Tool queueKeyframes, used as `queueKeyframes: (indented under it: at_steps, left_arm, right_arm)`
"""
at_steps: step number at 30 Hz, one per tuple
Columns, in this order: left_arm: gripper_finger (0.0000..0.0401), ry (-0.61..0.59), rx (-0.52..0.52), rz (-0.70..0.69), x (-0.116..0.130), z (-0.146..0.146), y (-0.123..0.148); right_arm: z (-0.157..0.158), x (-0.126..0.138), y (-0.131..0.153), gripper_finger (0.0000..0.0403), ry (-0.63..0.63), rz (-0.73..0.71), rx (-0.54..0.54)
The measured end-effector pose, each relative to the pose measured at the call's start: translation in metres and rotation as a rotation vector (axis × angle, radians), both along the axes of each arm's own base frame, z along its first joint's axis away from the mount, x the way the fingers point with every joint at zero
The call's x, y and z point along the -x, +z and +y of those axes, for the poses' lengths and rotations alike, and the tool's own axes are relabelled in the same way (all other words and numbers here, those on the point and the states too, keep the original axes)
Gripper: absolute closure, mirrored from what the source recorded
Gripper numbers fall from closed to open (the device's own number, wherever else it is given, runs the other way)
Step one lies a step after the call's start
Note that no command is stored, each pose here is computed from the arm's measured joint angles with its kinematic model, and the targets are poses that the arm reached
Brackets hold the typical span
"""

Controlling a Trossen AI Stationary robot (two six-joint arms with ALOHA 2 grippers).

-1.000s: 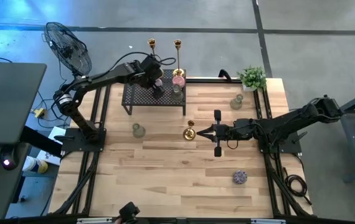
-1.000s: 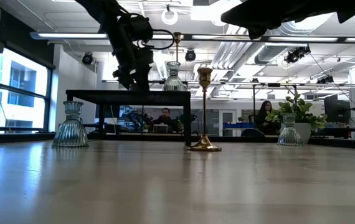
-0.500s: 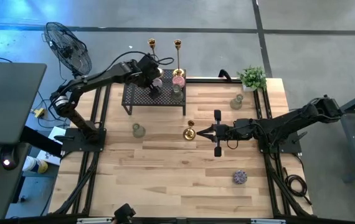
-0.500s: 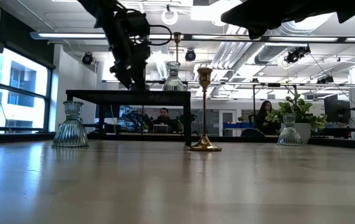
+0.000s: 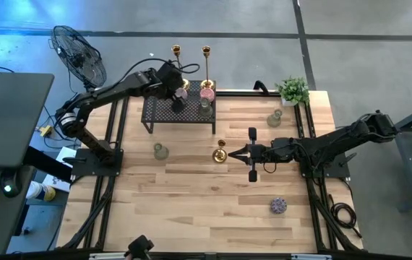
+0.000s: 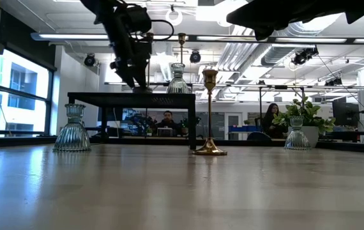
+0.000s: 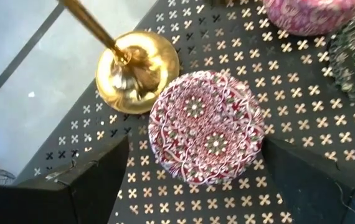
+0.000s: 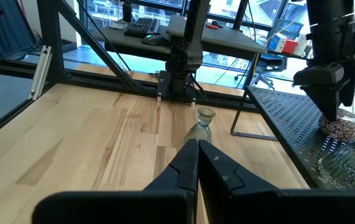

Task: Pick & Place candle stick holders
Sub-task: Put the left red patterned scented candle on the shelf, then put the left green glass candle holder on the shelf

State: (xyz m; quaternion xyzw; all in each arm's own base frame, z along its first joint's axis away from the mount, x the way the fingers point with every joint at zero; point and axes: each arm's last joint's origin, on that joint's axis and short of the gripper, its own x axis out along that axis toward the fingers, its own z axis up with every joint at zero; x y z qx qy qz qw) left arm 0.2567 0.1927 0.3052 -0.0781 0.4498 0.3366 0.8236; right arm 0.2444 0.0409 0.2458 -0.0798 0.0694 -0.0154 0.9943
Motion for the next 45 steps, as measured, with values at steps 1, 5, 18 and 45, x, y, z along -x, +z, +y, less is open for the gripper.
queueKeyframes:
  at_steps: [1, 5, 18, 45]
  left_arm:
    - [0.0038, 0.0, -0.003, -0.004, 0.0, 0.0, 0.0]
    - [0.0038, -0.005, 0.008, 0.003, 0.0, -0.001, 0.0]
    - [0.0128, -0.038, -0.031, -0.034, 0.036, -0.036, 0.04]
    - [0.0334, -0.248, 0.196, -0.097, 0.098, -0.167, -0.027]
  right_arm:
    - [0.0, 0.0, 0.0, 0.0402, 0.001, 0.0, 0.0]
    - [0.0, 0.0, 0.0, 0.0401, 0.0, 0.0, 0.0]
    - [0.0, 0.0, -0.001, 0.0402, 0.0, 0.007, 0.0]
    - [0.006, 0.002, -0.001, 0.0401, -0.024, 0.004, 0.013]
